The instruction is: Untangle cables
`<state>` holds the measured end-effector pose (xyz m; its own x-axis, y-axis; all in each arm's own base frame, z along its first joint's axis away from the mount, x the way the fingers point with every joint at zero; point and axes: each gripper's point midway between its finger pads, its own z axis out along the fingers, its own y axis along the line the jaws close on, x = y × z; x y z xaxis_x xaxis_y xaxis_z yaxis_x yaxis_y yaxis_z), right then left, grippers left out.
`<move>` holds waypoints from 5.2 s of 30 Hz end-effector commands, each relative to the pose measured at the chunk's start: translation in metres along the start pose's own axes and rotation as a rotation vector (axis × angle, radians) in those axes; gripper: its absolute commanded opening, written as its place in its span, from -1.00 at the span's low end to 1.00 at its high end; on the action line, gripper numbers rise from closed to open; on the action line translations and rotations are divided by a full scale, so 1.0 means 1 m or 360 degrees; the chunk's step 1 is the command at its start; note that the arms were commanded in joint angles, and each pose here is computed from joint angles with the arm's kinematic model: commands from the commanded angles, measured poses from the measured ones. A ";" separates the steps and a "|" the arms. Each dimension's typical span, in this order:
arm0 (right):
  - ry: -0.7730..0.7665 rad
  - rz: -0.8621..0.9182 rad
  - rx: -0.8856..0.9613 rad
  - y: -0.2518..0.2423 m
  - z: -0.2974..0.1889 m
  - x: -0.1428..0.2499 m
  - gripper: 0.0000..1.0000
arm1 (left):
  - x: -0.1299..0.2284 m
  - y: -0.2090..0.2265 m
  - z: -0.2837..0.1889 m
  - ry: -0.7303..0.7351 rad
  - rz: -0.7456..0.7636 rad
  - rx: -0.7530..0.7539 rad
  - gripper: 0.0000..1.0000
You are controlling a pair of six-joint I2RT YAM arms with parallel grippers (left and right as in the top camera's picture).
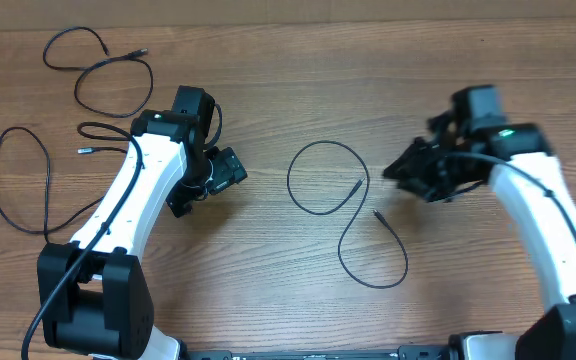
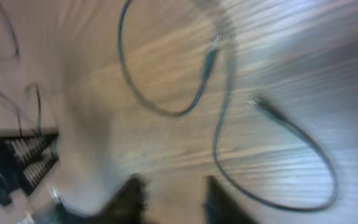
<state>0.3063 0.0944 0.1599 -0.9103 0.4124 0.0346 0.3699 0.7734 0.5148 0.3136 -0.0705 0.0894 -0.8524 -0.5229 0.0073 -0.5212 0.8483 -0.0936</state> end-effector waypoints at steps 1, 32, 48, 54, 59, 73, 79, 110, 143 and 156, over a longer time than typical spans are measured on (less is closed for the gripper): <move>-0.0269 0.0007 0.0149 -0.015 -0.049 -0.026 0.58 | -0.010 -0.010 0.003 -0.0057 -0.0012 0.0062 0.99; -0.0531 0.0617 0.0297 -0.123 -0.115 -0.061 1.00 | 0.097 -0.179 -0.042 0.0074 0.1122 0.0984 1.00; -0.0532 0.0618 0.0297 -0.123 -0.115 -0.061 1.00 | 0.140 -0.217 -0.032 0.0244 0.1399 0.0578 1.00; -0.0532 0.0618 0.0297 -0.123 -0.115 -0.061 1.00 | 0.153 -0.234 0.012 0.0324 0.1404 0.0547 0.56; -0.0532 0.0617 0.0297 -0.123 -0.115 -0.061 1.00 | 0.162 -0.222 0.062 0.0326 0.1362 0.0260 0.43; -0.0532 0.0618 0.0297 -0.123 -0.115 -0.061 1.00 | 0.163 -0.218 0.096 0.0027 0.1374 -0.0064 0.30; -0.0532 0.0617 0.0296 -0.123 -0.115 -0.061 1.00 | 0.153 -0.232 0.098 -0.0083 0.1375 -0.0020 0.10; -0.0532 0.0617 0.0297 -0.123 -0.115 -0.061 0.99 | 0.144 -0.234 0.142 -0.0126 0.1399 -0.0083 -0.31; -0.0532 0.0617 0.0297 -0.123 -0.115 -0.061 1.00 | 0.146 -0.257 0.117 -0.0079 0.1459 -0.0097 -0.92; -0.0532 0.0617 0.0297 -0.123 -0.115 -0.061 0.99 | 0.142 -0.285 0.060 -0.0168 0.1469 0.0028 -0.91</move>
<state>0.2924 -0.0793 0.1860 -0.6080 0.7905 -0.0744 0.7270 0.5919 0.3480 0.3370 -0.3841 0.0450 -0.9294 0.3419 -0.1390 0.3466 0.9380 -0.0100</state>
